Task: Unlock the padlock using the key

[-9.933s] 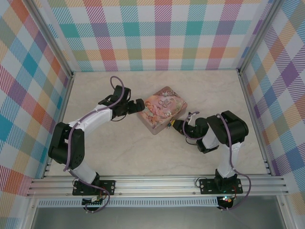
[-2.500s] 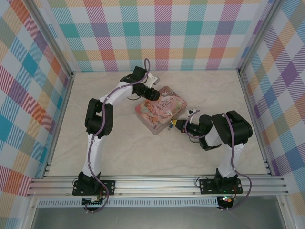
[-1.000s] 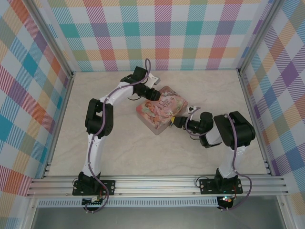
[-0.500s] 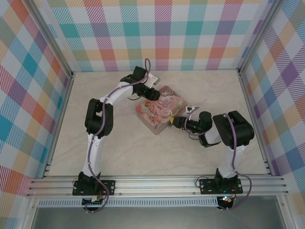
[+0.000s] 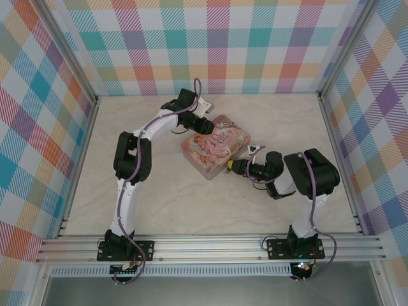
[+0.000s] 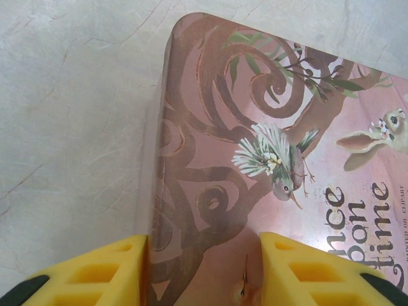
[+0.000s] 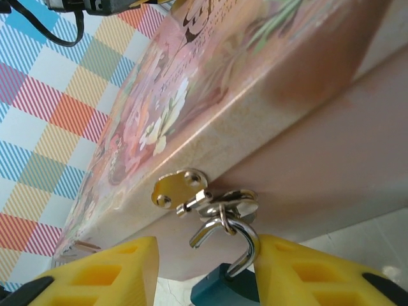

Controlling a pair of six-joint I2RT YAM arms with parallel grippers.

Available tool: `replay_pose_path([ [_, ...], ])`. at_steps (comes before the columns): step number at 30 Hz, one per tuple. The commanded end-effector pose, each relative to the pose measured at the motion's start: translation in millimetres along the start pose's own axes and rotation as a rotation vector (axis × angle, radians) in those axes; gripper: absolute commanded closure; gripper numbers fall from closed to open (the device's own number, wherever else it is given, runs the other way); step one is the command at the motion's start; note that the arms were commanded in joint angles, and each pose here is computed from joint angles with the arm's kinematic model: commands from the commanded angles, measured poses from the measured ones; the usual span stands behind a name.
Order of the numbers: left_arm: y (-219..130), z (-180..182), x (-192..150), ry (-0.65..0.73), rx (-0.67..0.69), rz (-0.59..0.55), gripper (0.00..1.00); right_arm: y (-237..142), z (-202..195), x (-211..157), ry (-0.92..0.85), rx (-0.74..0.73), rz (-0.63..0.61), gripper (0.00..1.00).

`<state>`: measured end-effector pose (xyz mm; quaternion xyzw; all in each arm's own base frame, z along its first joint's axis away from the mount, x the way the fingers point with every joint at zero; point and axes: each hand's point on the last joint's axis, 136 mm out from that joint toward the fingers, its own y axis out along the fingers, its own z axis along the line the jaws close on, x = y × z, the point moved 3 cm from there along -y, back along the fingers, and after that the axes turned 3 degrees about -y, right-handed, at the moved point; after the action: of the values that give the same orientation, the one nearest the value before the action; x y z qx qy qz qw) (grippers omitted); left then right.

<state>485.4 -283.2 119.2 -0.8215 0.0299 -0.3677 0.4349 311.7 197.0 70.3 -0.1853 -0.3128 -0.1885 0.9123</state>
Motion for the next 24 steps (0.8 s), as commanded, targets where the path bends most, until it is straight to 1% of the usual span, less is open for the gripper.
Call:
replay_pose_path([
  [1, 30.3, 28.9, -63.5, -0.047, 0.121, 0.224, 0.58, -0.4, 10.7, -8.5, -0.038, 0.051, 0.034, 0.59],
  [10, 29.8, 29.2, -64.3, -0.047, 0.125, 0.226, 0.58, -3.9, 9.8, -7.4, -0.042, 0.029, 0.022, 0.7],
  [20, 28.1, 29.2, -64.6, -0.042, 0.131, 0.222, 0.59, -9.1, 4.0, -3.0, -0.029, -0.013, -0.005, 0.87],
  [24, 27.9, 29.5, -66.2, -0.04, 0.133, 0.225, 0.59, -9.5, 3.3, 1.4, -0.018, -0.019, -0.02, 0.91],
])
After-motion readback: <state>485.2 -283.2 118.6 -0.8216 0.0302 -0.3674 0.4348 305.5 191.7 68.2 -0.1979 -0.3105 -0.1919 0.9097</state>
